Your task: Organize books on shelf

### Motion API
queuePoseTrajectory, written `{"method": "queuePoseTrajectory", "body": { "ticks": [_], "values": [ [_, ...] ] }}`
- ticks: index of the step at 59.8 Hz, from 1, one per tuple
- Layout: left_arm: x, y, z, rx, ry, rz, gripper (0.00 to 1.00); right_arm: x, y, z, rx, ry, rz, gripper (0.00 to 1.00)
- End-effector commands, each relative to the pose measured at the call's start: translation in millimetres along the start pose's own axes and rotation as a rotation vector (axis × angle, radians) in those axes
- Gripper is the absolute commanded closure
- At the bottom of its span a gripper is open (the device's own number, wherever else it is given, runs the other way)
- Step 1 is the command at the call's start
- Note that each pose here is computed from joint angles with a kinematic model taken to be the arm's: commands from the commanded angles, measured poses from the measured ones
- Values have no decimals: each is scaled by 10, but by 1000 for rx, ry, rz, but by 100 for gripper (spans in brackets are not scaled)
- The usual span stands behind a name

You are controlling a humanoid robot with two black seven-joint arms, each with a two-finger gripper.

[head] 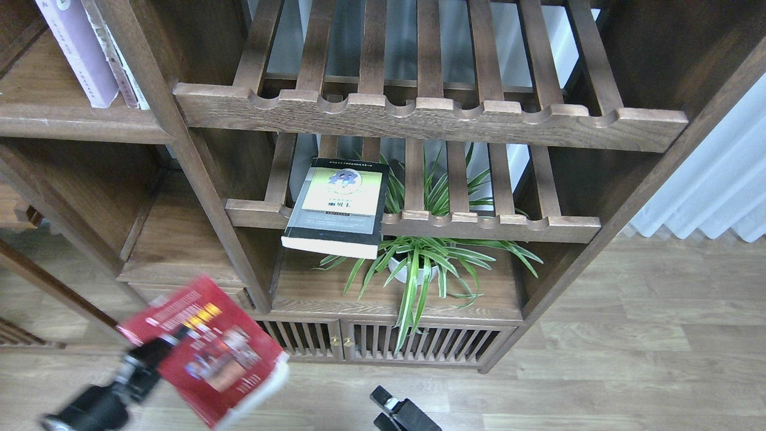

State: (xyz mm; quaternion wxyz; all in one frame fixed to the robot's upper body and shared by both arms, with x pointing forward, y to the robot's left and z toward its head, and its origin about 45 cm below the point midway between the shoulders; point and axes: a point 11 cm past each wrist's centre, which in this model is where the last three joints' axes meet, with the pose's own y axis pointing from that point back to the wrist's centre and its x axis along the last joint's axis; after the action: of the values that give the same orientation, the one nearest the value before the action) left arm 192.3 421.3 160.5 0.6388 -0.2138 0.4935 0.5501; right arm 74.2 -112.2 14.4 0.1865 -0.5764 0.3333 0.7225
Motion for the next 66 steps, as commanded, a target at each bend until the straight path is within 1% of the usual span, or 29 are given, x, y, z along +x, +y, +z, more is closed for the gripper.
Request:
{"method": "queuePoseTrajectory", "body": {
  "ticks": [1,9,13,20,28,34,40,41,43,57,66],
  "values": [
    [-305,57,623,-72,-142,-39,94,7,1,20,-8,0,2,1],
    [-634,101,1094,-132,-262,-78,94,12,3,22,-9,0,4,1],
    [-874,139,1371,-176,-337,-106,94,30,11,23,-9,-1,10,1],
    [-1186,210,1685,-243,-419,-148,94,44,17,23,-9,-2,14,1],
    [-1527,258,1943,-290,-559,-186,94,55,27,31,-8,-5,18,1],
    [-1778,199,2081,-335,-719,-211,94,58,31,30,-7,-5,19,1],
    [-1883,128,2145,-381,-825,-215,94,58,31,30,-7,-5,19,1],
    [-1984,51,2182,-419,-893,-226,94,61,35,34,-7,-7,20,1],
    [-2038,2,2191,-439,-923,-234,93,64,39,38,-6,-8,21,1],
    [-2152,-383,2152,-473,-1001,-238,93,76,56,35,-6,-7,25,1],
    [-2194,-588,2225,-488,-1053,-199,93,84,69,27,-3,-7,28,1]
  ]
}}
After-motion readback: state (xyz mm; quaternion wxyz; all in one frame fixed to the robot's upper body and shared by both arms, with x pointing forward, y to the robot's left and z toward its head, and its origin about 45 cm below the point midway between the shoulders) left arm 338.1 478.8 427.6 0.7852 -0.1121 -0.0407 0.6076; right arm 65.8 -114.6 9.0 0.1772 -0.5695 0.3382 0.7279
